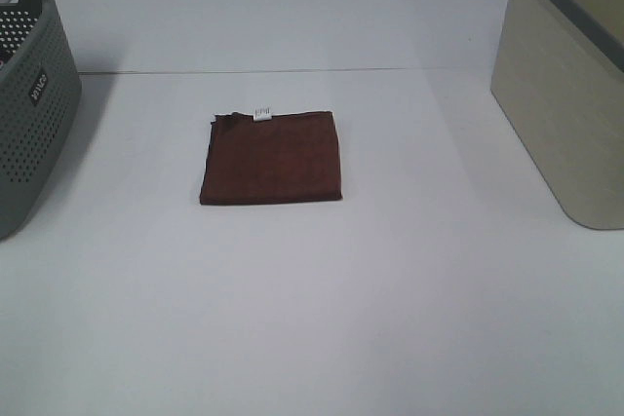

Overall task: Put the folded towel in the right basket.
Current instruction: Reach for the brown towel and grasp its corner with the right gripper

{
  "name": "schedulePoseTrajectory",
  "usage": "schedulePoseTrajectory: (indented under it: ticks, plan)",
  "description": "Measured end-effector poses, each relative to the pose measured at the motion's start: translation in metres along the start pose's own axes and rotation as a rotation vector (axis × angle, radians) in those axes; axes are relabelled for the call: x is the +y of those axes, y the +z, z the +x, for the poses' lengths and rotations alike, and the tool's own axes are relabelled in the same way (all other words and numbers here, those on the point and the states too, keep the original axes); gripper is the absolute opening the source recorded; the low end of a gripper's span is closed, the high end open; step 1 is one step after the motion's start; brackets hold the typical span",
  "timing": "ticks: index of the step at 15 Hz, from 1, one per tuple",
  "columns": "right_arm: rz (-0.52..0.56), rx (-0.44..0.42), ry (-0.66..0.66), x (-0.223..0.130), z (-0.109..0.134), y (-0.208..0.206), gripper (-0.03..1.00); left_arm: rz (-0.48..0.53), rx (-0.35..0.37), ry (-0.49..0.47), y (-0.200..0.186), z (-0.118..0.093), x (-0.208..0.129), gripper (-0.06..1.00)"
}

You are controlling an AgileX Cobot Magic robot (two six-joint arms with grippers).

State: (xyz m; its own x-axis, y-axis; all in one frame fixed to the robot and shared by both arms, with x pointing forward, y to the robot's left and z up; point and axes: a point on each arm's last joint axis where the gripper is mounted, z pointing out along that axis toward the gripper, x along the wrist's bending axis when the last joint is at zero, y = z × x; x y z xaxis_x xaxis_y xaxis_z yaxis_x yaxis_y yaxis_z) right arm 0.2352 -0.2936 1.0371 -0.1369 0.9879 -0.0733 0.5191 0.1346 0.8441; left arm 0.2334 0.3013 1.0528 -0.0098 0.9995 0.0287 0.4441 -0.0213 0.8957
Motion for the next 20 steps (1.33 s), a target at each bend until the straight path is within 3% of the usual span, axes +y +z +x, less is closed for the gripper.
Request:
schedulePoseTrajectory:
  ticks: [20]
  plan:
    - [0.000,0.000,0.000,0.0000,0.0000,0.0000,0.91,0.000,0.000,0.000,0.0000,0.0000,0.0000,0.88]
